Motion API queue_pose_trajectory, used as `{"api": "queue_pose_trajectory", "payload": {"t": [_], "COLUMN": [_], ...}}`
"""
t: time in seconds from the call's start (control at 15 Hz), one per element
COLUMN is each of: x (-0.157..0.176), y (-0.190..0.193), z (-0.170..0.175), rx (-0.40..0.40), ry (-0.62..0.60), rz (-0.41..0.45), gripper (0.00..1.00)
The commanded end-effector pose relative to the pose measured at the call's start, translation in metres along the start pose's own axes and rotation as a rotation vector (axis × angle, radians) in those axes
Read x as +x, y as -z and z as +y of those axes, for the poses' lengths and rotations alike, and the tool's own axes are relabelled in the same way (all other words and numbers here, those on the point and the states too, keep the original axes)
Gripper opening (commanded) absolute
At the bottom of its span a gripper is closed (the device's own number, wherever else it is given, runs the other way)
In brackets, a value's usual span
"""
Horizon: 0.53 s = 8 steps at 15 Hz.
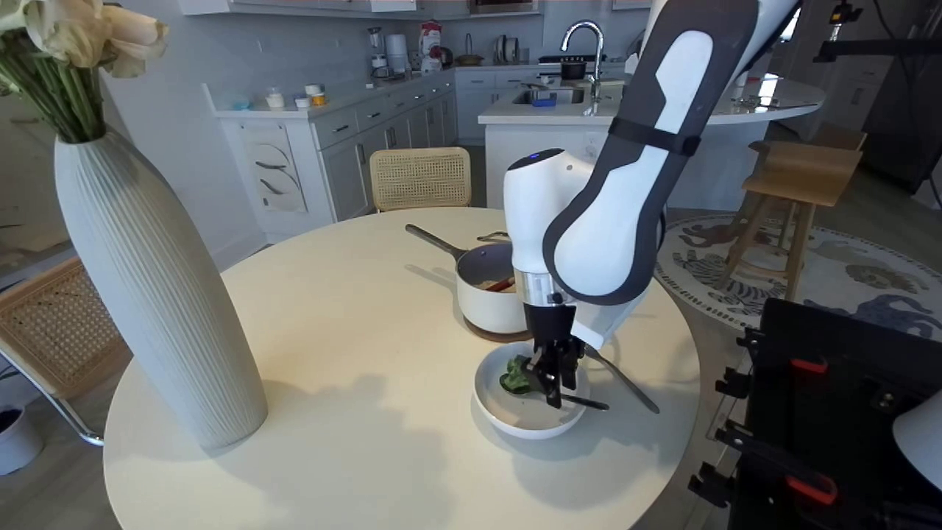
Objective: Move the white bowl to the left, remove the fork and then the spoon from the bowl and place them on the table, move the blue cup to the left
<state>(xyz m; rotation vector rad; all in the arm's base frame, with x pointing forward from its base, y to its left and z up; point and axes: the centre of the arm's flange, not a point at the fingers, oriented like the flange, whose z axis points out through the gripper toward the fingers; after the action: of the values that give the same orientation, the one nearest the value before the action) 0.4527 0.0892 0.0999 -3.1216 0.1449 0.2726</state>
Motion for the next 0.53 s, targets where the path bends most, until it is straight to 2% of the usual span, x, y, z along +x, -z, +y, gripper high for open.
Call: {"api": "queue_pose_trajectory", "payload": {"t": [0.0, 0.07, 0.2, 0.27, 0.47], "x": [0.006, 0.0066, 0.008, 0.009, 0.0111], "y": [-0.0033, -0.0041, -0.0049, -0.0055, -0.0058], "z": [-0.0072, -0.0076, -0.0079, -0.0088, -0.0075], "rx": [-0.018, -0.018, -0.018, -0.018, -0.019], "ry": [-0.023, -0.03, -0.033, -0.034, -0.036], "rz": [-0.005, -0.005, -0.005, -0.004, -0.001], "gripper": [0.44, 0.44, 0.35, 0.16, 0.0]}}
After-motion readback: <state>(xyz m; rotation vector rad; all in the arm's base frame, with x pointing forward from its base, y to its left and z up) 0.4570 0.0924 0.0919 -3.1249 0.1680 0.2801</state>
